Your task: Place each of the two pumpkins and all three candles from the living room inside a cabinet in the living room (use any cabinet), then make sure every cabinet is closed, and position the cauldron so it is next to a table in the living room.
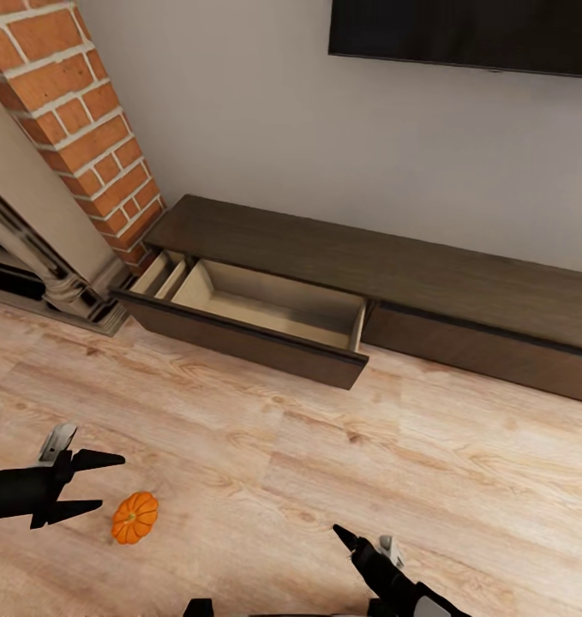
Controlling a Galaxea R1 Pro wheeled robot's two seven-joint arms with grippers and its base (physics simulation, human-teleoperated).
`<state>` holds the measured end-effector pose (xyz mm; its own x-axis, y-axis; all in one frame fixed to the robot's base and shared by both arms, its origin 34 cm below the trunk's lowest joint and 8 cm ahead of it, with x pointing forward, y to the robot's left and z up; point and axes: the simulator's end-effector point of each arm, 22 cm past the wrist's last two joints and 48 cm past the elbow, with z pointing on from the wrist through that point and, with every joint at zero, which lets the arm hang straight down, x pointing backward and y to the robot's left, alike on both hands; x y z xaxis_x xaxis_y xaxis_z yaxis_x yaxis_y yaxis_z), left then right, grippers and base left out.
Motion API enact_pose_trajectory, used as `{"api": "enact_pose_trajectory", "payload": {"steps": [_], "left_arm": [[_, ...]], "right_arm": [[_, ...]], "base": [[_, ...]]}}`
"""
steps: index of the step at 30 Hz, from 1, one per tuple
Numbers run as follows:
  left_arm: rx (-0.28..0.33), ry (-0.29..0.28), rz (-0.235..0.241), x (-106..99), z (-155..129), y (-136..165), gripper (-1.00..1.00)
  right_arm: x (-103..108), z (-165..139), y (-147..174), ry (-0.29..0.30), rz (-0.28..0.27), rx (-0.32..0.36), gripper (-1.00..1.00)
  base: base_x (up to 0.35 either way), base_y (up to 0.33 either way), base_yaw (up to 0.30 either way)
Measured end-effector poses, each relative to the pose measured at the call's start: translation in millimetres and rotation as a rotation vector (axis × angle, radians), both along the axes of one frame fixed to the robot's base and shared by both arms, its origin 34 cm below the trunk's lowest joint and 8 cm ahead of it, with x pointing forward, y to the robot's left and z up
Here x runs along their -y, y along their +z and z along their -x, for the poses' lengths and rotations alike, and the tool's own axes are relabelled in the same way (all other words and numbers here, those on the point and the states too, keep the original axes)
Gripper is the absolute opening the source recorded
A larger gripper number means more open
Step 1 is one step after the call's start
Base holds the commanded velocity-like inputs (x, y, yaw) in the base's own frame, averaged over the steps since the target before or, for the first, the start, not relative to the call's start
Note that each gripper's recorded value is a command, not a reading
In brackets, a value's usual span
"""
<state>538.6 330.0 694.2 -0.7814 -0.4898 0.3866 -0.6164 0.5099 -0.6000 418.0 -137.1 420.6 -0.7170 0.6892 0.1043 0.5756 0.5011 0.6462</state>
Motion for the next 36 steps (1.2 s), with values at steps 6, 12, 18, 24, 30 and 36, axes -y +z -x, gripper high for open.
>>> {"api": "enact_pose_trajectory", "payload": {"steps": [6,12,18,24,30,36], "left_arm": [[0.0,-0.022,-0.052,-10.0,3.0,1.4,1.0],[-0.002,-0.154,-0.345,-71.7,19.2,-27.9,1.0],[-0.134,-0.169,-0.634,-175.7,56.3,-57.1,1.0],[-0.181,-0.156,-0.862,-241.1,78.2,-67.8,1.0],[-0.213,-0.15,-1.011,-270.6,105.2,-80.8,1.0],[-0.198,-0.065,-1.066,-276.2,113.5,-88.2,1.0]], "right_arm": [[18.3,3.1,-1.5,0.009,0.104,-0.006,1.0],[39.7,14.4,-7.2,0.025,0.224,-0.066,1.0],[65.2,22.5,-9.1,0.031,0.36,-0.107,1.0],[82.7,23.7,-3.6,0.029,0.447,-0.113,1.0],[87.1,25.0,4.4,0.03,0.47,-0.117,1.0],[93.0,28.8,11.8,0.041,0.503,-0.136,1.0]], "base": [[0.0,0.0,0.005],[0.0,0.0,0.0],[0.0,0.0,0.0],[0.0,0.0,0.0],[0.0,0.0,0.0],[0.0,0.0,-0.034]]}}
